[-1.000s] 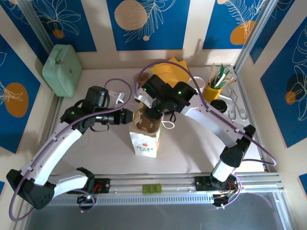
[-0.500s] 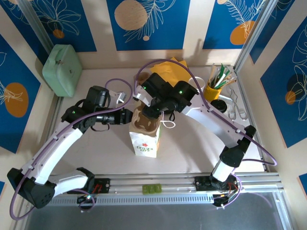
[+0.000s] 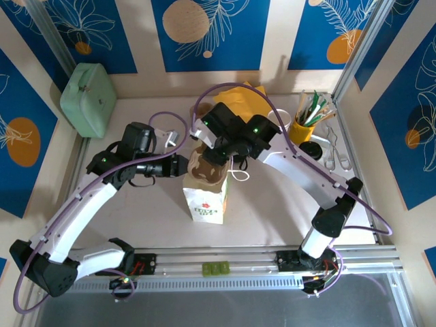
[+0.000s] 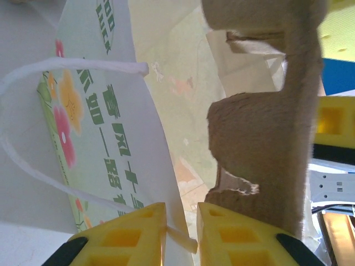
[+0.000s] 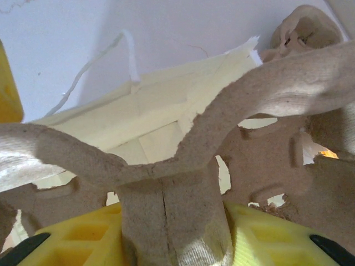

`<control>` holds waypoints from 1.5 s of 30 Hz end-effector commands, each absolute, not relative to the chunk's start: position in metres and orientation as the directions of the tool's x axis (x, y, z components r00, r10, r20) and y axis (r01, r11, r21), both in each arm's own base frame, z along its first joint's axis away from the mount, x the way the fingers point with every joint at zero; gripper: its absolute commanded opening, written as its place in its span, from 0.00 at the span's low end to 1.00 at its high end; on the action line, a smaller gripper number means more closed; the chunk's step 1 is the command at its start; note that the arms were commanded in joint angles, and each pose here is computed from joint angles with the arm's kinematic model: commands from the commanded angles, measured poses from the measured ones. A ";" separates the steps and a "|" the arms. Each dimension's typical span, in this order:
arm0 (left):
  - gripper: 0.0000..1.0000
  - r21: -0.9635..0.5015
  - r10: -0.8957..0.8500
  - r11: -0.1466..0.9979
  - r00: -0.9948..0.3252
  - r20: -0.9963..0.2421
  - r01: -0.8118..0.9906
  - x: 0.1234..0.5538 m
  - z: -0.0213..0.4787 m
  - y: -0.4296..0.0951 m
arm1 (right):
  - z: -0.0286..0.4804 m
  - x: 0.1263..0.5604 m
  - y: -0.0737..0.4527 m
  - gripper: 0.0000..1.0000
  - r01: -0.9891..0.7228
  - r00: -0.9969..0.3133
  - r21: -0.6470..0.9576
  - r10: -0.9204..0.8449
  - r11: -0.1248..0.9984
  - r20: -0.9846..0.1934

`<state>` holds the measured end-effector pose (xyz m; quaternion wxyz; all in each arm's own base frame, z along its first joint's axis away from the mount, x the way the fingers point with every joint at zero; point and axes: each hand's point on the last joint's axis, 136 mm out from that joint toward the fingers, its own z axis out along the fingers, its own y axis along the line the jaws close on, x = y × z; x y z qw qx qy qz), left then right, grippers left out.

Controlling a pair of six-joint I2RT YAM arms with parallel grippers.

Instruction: Pack the takeout coffee

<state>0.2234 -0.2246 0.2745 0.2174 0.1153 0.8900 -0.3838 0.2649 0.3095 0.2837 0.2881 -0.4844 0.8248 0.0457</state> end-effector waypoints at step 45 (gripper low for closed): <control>0.21 -0.642 0.020 0.672 -0.876 -0.483 0.369 0.224 0.280 -0.222 | 0.225 0.221 0.310 0.40 -0.907 -0.348 -0.119 -0.877 0.405 -0.331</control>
